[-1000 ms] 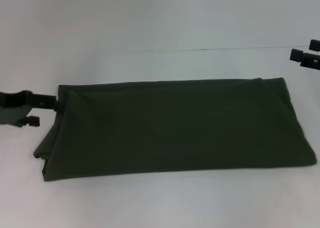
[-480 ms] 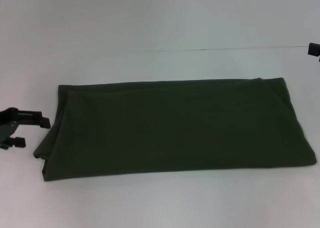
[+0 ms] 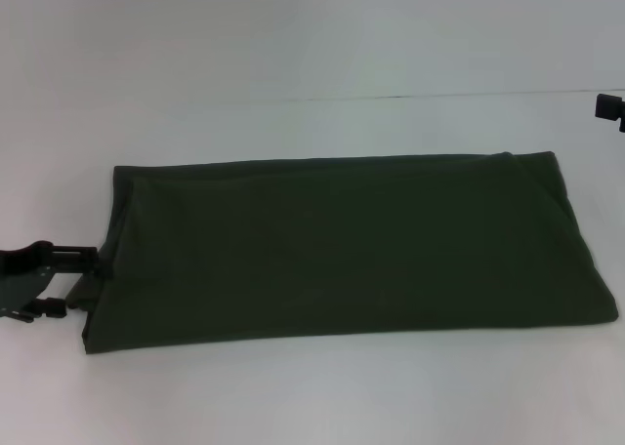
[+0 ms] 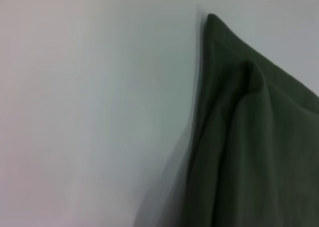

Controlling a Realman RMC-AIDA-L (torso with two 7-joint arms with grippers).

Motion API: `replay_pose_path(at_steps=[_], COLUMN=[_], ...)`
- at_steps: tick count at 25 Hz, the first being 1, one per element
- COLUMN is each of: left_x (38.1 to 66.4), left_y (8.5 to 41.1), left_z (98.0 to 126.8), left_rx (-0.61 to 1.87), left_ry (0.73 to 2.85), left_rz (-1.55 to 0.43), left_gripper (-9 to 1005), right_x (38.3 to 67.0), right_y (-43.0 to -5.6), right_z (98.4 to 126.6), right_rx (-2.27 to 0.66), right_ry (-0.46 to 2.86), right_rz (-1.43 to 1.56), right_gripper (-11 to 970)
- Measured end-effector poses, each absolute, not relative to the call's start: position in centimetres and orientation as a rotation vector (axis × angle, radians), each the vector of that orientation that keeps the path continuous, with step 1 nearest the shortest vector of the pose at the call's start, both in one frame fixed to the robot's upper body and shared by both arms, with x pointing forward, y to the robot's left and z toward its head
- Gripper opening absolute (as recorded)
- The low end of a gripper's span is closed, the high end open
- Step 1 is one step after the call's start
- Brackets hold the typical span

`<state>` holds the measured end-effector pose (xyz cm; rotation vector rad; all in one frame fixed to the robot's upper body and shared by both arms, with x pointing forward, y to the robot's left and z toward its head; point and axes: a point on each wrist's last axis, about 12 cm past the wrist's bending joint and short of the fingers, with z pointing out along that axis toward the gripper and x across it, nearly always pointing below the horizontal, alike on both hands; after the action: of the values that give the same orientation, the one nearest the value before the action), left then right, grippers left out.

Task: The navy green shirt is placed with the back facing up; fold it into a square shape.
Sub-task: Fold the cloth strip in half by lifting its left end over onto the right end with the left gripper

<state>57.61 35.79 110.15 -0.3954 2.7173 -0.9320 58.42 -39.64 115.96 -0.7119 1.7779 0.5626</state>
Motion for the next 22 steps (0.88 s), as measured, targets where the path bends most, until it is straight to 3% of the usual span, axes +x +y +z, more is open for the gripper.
replay_pose_path(at_steps=[22], left_x=[57.1], left_y=[34.6], left_z=[109.1], left_rx=[-0.370], left_ry=[2.775], left_rz=[-0.975], left_gripper=[941], right_x=[59.2], right_y=[-38.8], right_z=[116.4], right_rx=[-0.751], right_ry=[1.768], right_rz=[0.561], right_gripper=[899])
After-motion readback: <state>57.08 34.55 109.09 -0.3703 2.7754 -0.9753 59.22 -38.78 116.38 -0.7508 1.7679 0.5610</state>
